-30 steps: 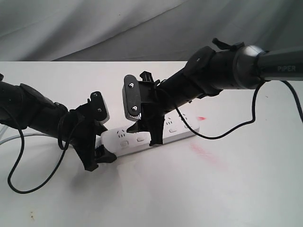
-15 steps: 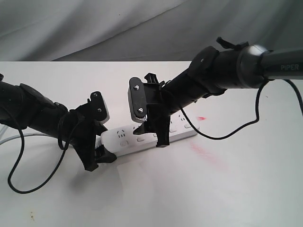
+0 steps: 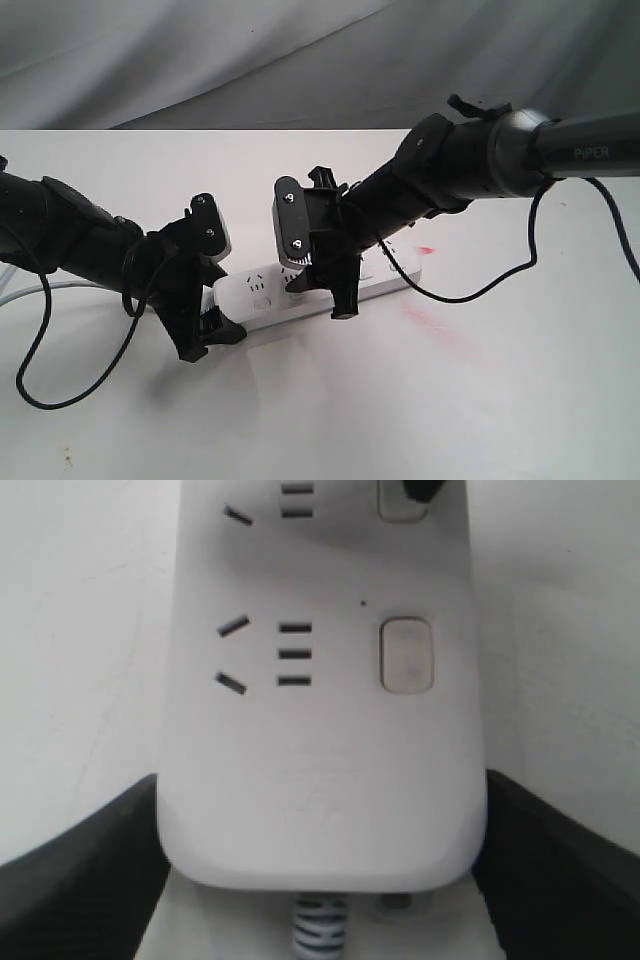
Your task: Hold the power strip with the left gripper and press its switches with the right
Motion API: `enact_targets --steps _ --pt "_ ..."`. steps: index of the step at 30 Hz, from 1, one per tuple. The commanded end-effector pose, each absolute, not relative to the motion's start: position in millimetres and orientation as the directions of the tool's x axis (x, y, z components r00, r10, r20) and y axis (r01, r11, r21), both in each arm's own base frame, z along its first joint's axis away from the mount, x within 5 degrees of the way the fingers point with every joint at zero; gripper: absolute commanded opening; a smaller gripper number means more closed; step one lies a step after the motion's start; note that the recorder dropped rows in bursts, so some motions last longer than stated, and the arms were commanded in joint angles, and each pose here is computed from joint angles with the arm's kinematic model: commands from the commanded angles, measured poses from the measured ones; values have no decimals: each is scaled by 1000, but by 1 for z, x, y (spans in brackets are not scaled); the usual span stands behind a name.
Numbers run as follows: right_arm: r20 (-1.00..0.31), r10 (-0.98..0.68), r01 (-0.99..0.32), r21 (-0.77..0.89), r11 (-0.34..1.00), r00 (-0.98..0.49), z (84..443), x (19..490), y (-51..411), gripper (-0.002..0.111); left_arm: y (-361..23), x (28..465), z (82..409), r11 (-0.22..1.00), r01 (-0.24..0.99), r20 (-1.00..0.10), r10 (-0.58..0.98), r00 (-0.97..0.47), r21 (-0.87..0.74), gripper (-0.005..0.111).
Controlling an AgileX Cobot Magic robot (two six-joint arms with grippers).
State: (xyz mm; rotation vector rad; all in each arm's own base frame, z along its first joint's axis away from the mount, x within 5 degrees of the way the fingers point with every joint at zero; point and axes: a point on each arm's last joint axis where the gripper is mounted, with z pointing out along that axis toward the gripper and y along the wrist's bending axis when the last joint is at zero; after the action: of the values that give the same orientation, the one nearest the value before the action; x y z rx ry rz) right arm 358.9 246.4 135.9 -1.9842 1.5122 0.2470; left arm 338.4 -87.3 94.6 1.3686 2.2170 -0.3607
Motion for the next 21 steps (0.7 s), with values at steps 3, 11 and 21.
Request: enact_targets --steps 3,11,21 --pt "-492 -813 -926 -349 -144 312 128 361 242 53 -83 339 90 438 895 -511 790 -339 84 68" --pt "-478 -816 -923 -350 -162 325 126 361 241 53 -83 339 90 438 895 -511 790 -339 84 68" --pt "-434 -839 -918 -358 -173 328 111 354 233 53 -83 339 90 438 895 -511 790 -339 84 68"
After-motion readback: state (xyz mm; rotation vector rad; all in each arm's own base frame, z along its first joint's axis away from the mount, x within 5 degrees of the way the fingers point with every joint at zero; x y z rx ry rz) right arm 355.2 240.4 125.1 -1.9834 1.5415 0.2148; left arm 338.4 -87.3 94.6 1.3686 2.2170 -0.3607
